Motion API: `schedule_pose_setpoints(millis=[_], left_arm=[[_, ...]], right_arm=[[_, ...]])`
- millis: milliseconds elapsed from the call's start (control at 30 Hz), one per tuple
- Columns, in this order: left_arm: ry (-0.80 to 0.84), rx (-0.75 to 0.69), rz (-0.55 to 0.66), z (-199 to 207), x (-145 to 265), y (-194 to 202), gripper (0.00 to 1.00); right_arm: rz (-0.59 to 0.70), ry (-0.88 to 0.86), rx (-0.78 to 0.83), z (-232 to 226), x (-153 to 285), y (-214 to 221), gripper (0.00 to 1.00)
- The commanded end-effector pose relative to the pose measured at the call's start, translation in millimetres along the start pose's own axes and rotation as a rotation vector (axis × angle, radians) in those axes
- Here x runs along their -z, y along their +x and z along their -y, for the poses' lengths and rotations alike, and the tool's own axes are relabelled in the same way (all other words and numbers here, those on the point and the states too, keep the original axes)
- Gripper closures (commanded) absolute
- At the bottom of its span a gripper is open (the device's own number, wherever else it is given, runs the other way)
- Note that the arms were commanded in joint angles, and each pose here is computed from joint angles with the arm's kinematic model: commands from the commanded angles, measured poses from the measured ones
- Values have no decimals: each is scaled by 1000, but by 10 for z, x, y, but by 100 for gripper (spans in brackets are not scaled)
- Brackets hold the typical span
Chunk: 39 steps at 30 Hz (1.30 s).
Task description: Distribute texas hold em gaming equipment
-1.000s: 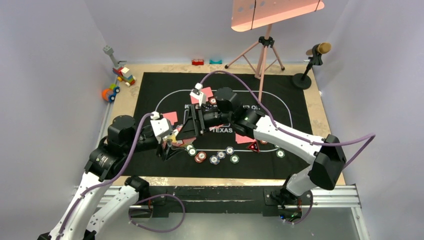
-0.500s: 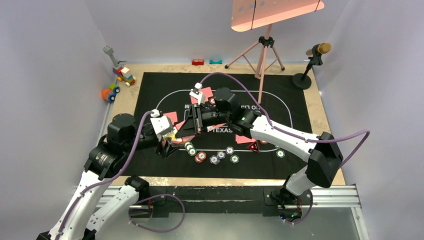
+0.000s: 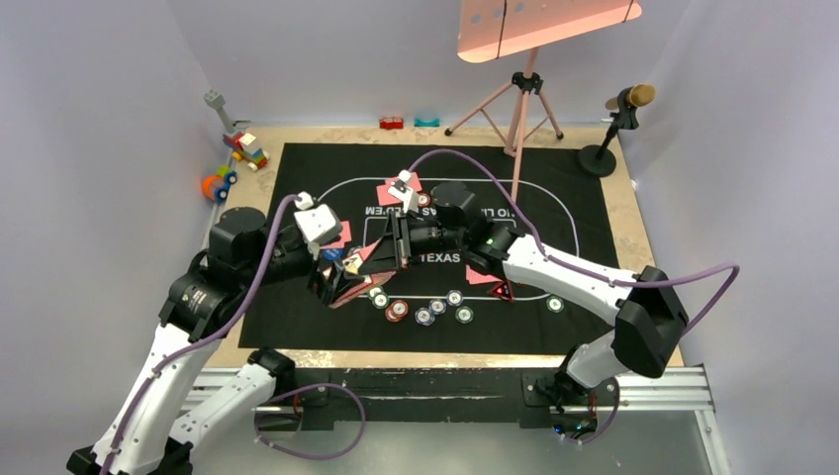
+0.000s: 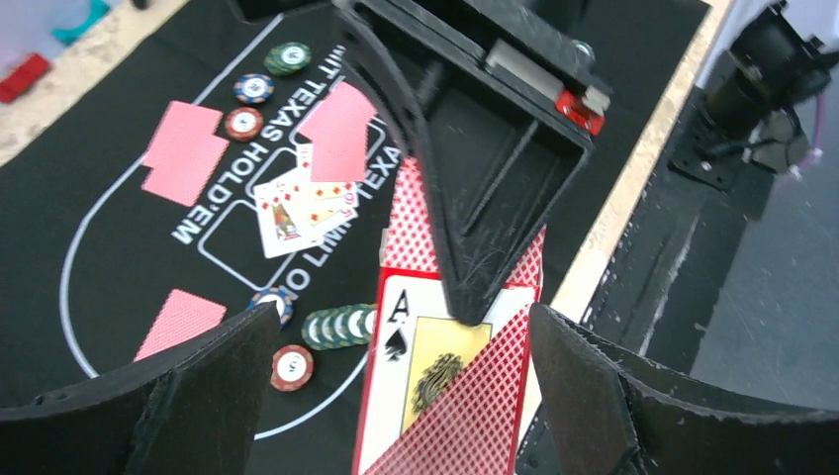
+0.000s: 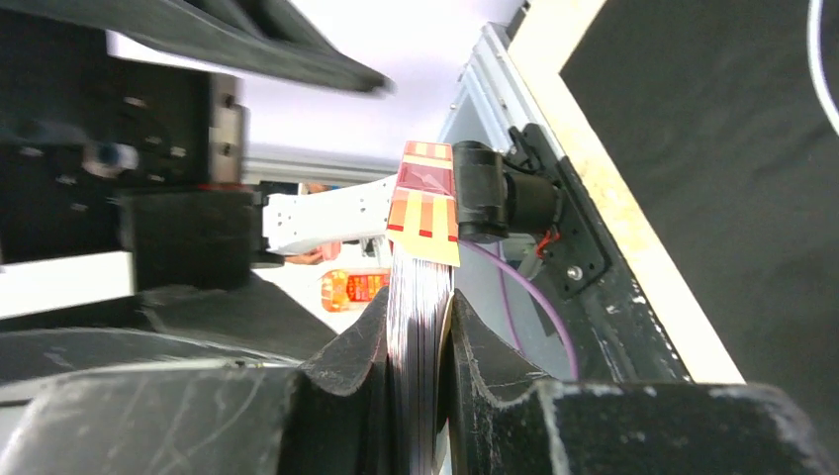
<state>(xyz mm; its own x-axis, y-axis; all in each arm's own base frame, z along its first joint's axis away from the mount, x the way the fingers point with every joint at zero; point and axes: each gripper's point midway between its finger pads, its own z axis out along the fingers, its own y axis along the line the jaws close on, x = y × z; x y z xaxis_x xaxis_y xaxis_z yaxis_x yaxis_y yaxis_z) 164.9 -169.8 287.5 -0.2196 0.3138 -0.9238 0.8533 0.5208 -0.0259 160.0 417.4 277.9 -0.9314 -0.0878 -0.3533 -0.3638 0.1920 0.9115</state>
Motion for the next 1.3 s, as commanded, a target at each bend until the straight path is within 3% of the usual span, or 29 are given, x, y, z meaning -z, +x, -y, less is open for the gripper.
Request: schedule_pose_setpoints(millis=[0, 433, 667, 833, 1033, 1267], left_arm=[[-137, 47, 41, -217, 114, -302, 0], [-436, 251, -42, -954, 320, -395, 1], [-618, 381, -33, -1474, 583, -108, 0], [-674, 434, -33, -1502, 582, 182, 1], [-768, 446, -116, -1585, 557, 759, 0], [-788, 439, -103, -1573, 531, 925, 1]], right_arm=[[81, -12, 72, -51, 217, -179, 99], [103, 120, 62, 447, 400, -100, 100], [75, 209, 55, 817, 423, 88, 100], [6, 235, 87, 979, 164, 147, 100], [-121, 317, 157, 1235, -327, 301, 100], [-190, 291, 173, 1528, -799, 420, 100]])
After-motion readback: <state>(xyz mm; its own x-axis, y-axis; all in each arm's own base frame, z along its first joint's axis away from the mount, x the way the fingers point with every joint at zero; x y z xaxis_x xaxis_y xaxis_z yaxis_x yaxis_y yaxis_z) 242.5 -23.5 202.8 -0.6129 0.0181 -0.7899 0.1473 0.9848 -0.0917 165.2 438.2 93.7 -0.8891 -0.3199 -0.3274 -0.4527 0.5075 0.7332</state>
